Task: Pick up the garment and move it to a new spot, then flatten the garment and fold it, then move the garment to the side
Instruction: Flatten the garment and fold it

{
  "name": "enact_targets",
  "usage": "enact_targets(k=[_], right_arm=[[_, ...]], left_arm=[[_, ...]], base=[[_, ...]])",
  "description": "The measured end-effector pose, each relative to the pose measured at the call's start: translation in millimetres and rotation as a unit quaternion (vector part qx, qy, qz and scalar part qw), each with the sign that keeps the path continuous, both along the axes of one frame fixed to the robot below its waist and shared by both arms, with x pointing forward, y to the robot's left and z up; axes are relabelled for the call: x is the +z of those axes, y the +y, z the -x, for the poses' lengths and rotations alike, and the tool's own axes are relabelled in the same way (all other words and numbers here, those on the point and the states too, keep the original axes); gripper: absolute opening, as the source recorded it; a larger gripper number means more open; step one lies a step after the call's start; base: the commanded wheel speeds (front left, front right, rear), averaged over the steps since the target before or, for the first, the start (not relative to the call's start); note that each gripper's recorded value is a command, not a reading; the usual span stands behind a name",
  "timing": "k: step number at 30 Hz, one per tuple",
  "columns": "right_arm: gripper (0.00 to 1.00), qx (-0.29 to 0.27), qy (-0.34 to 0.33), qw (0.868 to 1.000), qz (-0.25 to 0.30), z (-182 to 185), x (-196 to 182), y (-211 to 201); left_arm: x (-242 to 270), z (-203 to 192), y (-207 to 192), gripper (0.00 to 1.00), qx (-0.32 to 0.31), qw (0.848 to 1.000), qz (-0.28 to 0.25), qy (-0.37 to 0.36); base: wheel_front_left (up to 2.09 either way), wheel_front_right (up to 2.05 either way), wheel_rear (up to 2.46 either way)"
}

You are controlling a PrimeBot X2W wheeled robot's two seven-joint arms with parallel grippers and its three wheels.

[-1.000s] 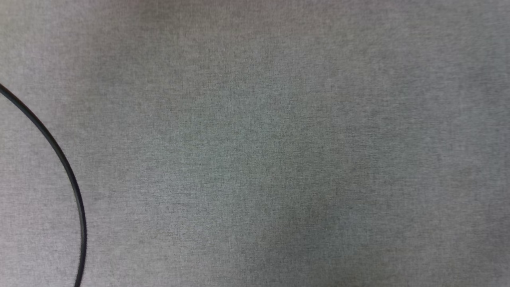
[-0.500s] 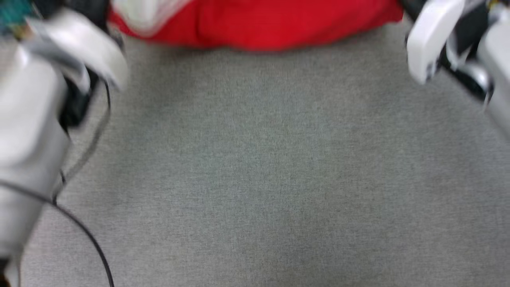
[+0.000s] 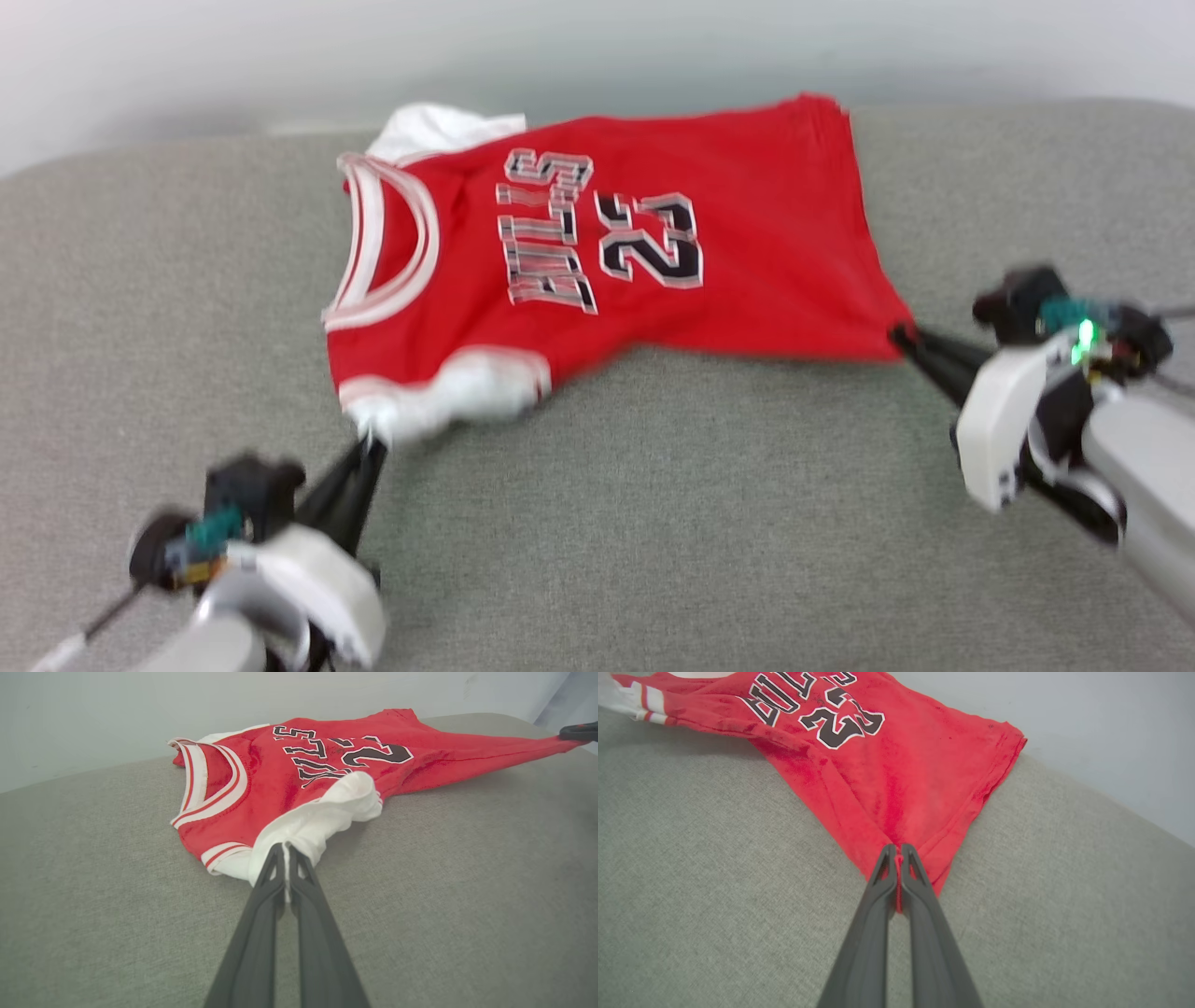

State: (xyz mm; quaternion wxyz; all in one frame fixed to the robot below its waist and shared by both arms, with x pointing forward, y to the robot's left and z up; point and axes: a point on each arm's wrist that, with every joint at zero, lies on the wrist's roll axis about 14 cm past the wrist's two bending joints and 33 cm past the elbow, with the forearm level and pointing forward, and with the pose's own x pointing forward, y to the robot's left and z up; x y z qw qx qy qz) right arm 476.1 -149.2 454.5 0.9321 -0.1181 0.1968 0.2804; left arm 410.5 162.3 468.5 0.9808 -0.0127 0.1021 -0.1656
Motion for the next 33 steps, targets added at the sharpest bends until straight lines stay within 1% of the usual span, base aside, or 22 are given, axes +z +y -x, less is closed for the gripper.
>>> enact_targets(k=[4, 11, 16, 20, 22, 24, 27, 29, 33], right_arm=[[0.0, -0.011, 0.022, 1.0, -0.004, 33.3, -12.5, -12.4], [0.0, -0.026, 0.062, 0.998, -0.006, 94.1, -37.5, -33.2], [0.0, -0.04, 0.087, 0.995, -0.012, 132.4, -48.8, -46.8], [0.0, -0.038, 0.126, 0.991, -0.018, 170.8, -65.8, -45.1], [0.0, -0.041, 0.132, 0.99, -0.021, 180.4, -68.2, -46.4], [0.0, -0.05, 0.131, 0.99, -0.026, 182.3, -65.9, -49.6], [0.0, -0.054, 0.132, 0.99, -0.026, 185.2, -63.7, -49.8], [0.0, -0.053, 0.122, 0.991, -0.029, 179.9, -57.5, -46.3], [0.0, -0.051, 0.096, 0.993, -0.039, 161.2, -40.6, -37.1]], left_arm=[[-15.8, 43.6, 2.4, 0.0, 0.02, 0.999, 0.015, 0.043], [-40.6, 115.5, 1.9, 0.0, 0.048, 0.992, 0.037, 0.114], [-50.5, 154.6, 4.8, 0.0, 0.067, 0.986, 0.046, 0.148], [-59.2, 182.4, 1.8, 0.0, 0.069, 0.979, 0.053, 0.182], [-63.9, 193.4, 1.8, 0.0, 0.07, 0.976, 0.055, 0.2], [-66.9, 199.1, 2.5, 0.0, 0.069, 0.973, 0.052, 0.212], [-65.3, 196.5, 5.3, 0.0, 0.067, 0.975, 0.043, 0.208], [-57.4, 185.0, 7.6, 0.0, 0.066, 0.979, 0.04, 0.187], [-33.2, 149.1, 12.8, 0.0, 0.049, 0.991, 0.016, 0.124]], base=[[0.0, 0.0, 0.0], [0.0, 0.0, 0.0], [0.0, 0.0, 0.0], [0.0, 0.0, 0.0], [0.0, 0.0, 0.0], [0.0, 0.0, 0.0], [0.0, 0.0, 0.0], [0.0, 0.0, 0.0], [0.0, 0.0, 0.0]])
